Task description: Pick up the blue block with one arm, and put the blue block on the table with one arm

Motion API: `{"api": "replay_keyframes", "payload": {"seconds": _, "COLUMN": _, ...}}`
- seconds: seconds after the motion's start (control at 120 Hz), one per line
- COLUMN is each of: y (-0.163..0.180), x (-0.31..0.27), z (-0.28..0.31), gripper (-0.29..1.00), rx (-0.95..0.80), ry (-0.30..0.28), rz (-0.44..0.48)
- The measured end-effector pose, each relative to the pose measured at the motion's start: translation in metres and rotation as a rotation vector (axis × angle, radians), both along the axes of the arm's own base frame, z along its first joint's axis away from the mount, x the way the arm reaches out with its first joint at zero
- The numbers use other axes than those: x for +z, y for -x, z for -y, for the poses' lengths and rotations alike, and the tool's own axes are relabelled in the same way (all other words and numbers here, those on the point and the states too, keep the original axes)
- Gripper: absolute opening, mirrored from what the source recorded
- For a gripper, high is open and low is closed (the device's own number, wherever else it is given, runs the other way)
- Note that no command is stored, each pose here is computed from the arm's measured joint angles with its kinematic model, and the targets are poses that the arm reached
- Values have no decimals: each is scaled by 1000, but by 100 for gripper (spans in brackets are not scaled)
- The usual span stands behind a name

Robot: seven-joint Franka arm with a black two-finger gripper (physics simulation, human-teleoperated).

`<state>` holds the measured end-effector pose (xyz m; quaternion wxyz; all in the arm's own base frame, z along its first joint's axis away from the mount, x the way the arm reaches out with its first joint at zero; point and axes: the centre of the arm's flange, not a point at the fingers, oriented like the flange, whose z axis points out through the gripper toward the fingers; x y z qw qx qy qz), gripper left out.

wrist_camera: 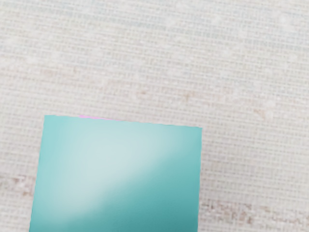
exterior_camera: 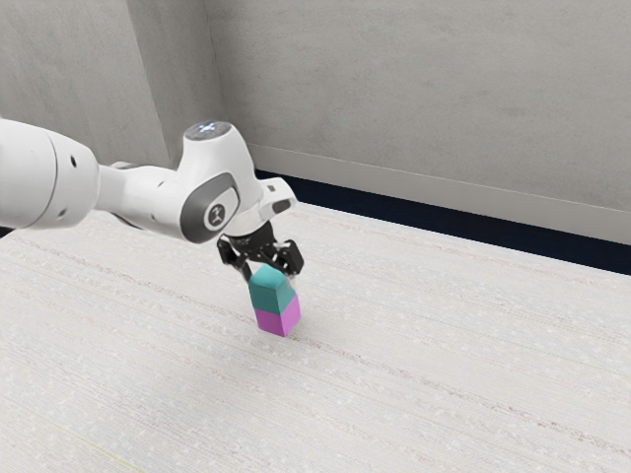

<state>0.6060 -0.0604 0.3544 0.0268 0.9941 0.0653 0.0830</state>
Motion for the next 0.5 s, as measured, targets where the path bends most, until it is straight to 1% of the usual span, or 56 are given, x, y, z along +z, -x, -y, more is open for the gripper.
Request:
{"api": "replay_keyframes", "payload": {"seconds": 0.342, "y": -8, "x": -14, "z": -13, "gripper": 70, "rx": -8, "ry": -12, "rz": -12}}
{"api": "replay_keyframes", "payload": {"seconds": 0.5, "y": -18, "x": -20, "z": -13, "gripper": 70, "rx": -20, "ry": -19, "rz": -10}}
